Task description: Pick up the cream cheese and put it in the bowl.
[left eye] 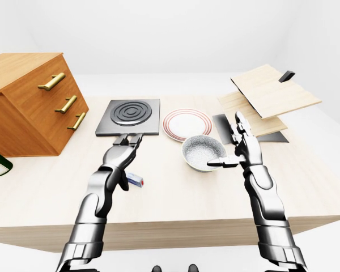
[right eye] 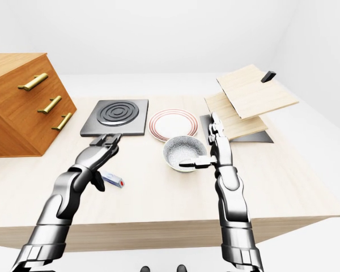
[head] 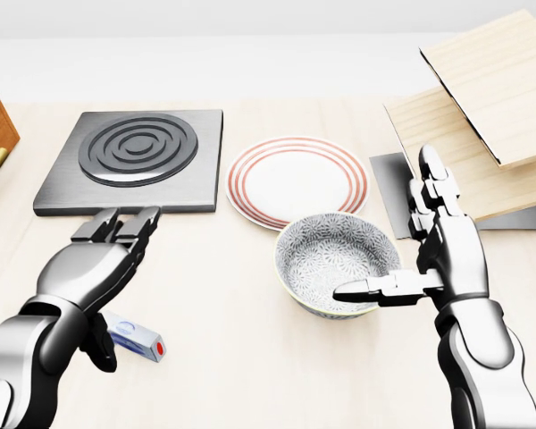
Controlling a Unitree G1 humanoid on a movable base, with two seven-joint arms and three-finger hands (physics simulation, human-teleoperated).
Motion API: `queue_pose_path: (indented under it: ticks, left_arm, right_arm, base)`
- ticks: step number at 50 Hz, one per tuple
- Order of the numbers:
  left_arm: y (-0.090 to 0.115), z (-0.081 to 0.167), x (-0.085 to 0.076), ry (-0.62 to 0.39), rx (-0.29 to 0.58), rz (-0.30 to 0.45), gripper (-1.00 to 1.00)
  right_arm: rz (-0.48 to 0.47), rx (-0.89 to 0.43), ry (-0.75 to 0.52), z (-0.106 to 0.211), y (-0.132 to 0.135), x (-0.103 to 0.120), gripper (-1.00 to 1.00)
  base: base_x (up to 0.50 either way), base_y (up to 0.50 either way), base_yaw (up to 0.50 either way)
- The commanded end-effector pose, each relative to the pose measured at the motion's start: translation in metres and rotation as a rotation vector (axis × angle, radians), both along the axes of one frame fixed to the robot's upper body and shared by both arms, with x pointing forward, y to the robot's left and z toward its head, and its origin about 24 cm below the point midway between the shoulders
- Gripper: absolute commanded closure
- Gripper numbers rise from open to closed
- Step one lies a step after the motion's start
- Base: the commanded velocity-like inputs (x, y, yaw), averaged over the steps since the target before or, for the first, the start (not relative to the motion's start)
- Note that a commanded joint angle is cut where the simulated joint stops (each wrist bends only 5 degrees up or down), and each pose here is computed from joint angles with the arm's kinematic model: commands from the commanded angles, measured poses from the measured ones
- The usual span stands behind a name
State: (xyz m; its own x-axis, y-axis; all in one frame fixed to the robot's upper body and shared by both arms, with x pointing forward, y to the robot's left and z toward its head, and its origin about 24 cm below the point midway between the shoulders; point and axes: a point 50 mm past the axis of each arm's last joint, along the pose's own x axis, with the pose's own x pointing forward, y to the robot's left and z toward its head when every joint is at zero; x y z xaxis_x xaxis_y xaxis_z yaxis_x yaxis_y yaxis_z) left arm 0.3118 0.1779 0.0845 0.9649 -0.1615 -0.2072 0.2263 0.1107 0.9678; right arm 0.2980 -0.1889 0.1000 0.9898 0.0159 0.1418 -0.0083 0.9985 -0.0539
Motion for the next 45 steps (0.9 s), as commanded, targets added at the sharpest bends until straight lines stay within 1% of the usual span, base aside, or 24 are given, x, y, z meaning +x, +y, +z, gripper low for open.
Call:
queue_pose_path:
  ticks: [1, 4, 6, 8, 9, 10, 11, 13, 19, 21, 22, 24, 29, 35, 40, 42, 43, 44, 45]
  left_arm:
    - [-0.001, -0.016, 0.0, 0.02, 0.078, 0.01, -1.0]
    - [-0.001, -0.02, 0.0, 0.028, 0.086, 0.014, -1.0]
    - [-0.001, -0.023, 0.0, 0.053, 0.078, 0.012, -1.0]
    - [-0.001, -0.025, 0.0, 0.06, 0.081, 0.014, -0.7]
    - [0.0, -0.026, -0.001, 0.062, 0.087, 0.014, -0.46]
    - [0.0, -0.026, -0.001, 0.061, 0.09, 0.015, -0.44]
    - [0.0, -0.027, 0.0, 0.06, 0.091, 0.015, -0.46]
    - [0.0, -0.028, -0.001, 0.06, 0.096, 0.016, -0.57]
    - [0.0, -0.034, -0.001, 0.068, 0.112, 0.017, -0.59]
    - [0.0, -0.036, -0.003, 0.074, 0.112, 0.017, -0.65]
    - [0.0, -0.037, -0.003, 0.079, 0.114, 0.018, -0.65]
    - [0.001, -0.041, -0.003, 0.082, 0.129, 0.021, -0.67]
    - [0.001, -0.045, -0.001, 0.085, 0.143, 0.021, -0.7]
    - [-0.001, -0.048, -0.003, 0.09, 0.148, 0.015, -0.69]
    - [-0.002, -0.053, -0.002, 0.093, 0.169, 0.012, -0.68]
    - [-0.002, -0.052, -0.002, 0.094, 0.166, 0.011, -0.65]
    - [-0.002, -0.051, -0.003, 0.096, 0.159, 0.011, -0.58]
    - [-0.002, -0.051, -0.003, 0.096, 0.157, 0.011, -0.58]
    - [-0.002, -0.05, -0.003, 0.098, 0.149, 0.011, -0.46]
  right_arm:
    - [-0.002, 0.004, 0.017, -0.004, -0.001, 0.0, -1.0]
    - [-0.002, 0.004, 0.017, -0.004, -0.001, 0.0, -1.0]
    - [-0.004, 0.004, 0.019, -0.004, -0.002, 0.0, -1.0]
    - [-0.004, 0.005, 0.013, -0.003, -0.003, 0.0, -1.0]
    - [-0.005, 0.005, 0.009, -0.002, -0.003, 0.0, -1.0]
    - [-0.006, 0.004, 0.007, -0.001, -0.004, 0.0, -1.0]
    - [-0.008, 0.005, 0.004, -0.001, -0.004, 0.0, -1.0]
    - [-0.009, 0.007, -0.011, 0.002, -0.005, -0.002, -1.0]
    - [-0.014, 0.007, -0.008, 0.002, -0.007, -0.001, -1.0]
    - [-0.015, 0.005, -0.023, 0.006, -0.008, -0.001, -1.0]
    - [-0.016, 0.004, -0.032, 0.008, -0.009, -0.001, -1.0]
    - [-0.018, 0.005, -0.053, 0.013, -0.01, -0.003, -1.0]
    - [-0.022, 0.009, -0.052, 0.013, -0.011, -0.003, -1.0]
    - [-0.019, 0.008, -0.041, 0.01, -0.01, -0.002, -1.0]
    - [-0.019, 0.007, -0.047, 0.012, -0.01, -0.003, -1.0]
    - [-0.021, 0.007, -0.051, 0.012, -0.011, -0.004, -1.0]
    - [-0.021, 0.009, -0.048, 0.012, -0.011, -0.003, -1.0]
    - [-0.021, 0.009, -0.048, 0.011, -0.011, -0.003, -1.0]
    - [-0.022, 0.009, -0.044, 0.011, -0.011, -0.003, -1.0]
  base:
    - [0.0, 0.0, 0.0]
    - [0.0, 0.0, 0.0]
    - [0.0, 0.0, 0.0]
    - [0.0, 0.0, 0.0]
    - [0.0, 0.0, 0.0]
    - [0.0, 0.0, 0.0]
    - [0.0, 0.0, 0.0]
    - [0.0, 0.0, 0.0]
    - [0.0, 0.0, 0.0]
    - [0.0, 0.0, 0.0]
    - [0.0, 0.0, 0.0]
    - [0.0, 0.0, 0.0]
    - [0.0, 0.0, 0.0]
    - [0.0, 0.0, 0.0]
    - [0.0, 0.0, 0.0]
    - [0.0, 0.0, 0.0]
    - [0.0, 0.0, 0.0]
    - [0.0, 0.0, 0.0]
    - [0.0, 0.0, 0.0]
